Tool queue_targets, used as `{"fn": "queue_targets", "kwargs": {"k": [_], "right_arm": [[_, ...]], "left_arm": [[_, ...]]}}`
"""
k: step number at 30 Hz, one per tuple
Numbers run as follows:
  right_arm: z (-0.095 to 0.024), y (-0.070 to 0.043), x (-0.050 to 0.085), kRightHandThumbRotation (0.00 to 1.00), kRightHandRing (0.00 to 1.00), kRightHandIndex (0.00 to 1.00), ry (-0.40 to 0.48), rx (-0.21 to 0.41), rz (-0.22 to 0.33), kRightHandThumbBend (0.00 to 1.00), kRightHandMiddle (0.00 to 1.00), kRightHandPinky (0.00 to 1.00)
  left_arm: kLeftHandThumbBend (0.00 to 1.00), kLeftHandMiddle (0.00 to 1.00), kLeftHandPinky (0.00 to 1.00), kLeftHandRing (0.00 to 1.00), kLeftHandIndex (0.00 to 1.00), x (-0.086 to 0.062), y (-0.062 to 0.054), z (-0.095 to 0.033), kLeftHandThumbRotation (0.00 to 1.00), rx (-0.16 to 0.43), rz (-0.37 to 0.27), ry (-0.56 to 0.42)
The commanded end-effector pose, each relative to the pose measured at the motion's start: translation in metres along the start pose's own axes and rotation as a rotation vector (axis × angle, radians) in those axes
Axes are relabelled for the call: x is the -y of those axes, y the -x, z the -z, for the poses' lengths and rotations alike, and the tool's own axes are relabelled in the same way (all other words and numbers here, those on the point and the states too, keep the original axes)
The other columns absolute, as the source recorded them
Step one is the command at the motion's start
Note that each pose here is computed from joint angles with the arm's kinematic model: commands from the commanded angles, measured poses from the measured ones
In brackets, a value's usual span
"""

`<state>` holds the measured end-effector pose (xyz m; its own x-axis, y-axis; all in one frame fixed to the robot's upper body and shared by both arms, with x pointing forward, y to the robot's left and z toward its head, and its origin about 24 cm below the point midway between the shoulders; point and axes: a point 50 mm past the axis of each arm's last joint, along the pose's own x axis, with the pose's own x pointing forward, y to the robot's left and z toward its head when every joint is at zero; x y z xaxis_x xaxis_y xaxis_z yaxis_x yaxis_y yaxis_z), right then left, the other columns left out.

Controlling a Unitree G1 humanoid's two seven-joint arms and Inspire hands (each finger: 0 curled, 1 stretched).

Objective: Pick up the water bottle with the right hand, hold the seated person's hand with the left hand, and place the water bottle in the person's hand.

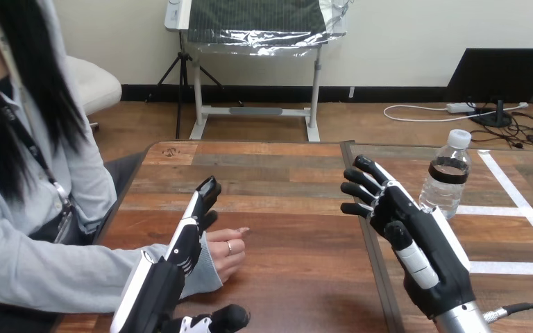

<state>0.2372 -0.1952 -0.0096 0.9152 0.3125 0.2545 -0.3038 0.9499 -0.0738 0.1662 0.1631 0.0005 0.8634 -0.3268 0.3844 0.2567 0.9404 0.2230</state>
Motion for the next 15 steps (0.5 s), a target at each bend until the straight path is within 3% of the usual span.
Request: {"fn": "queue_targets", "kwargs": {"k": [1,15], "right_arm": [[-0.0181,-0.0149,0.0100,0.83,0.88,0.92,0.044,0.102,0.014,1.00,0.90,0.79],[-0.0209,-0.0162,0.0162,0.80,0.88,0.92,0.052,0.105,0.036,1.00,0.90,0.77]], "left_arm": [[1.00,1.00,1.00,1.00,1.00,-0.0080,-0.0158,-0.0092,0.71,0.078,-0.003,-0.016],[1.00,1.00,1.00,1.00,1.00,-0.0107,-0.0159,-0.0084,0.69,0.069,-0.019,-0.031]]}}
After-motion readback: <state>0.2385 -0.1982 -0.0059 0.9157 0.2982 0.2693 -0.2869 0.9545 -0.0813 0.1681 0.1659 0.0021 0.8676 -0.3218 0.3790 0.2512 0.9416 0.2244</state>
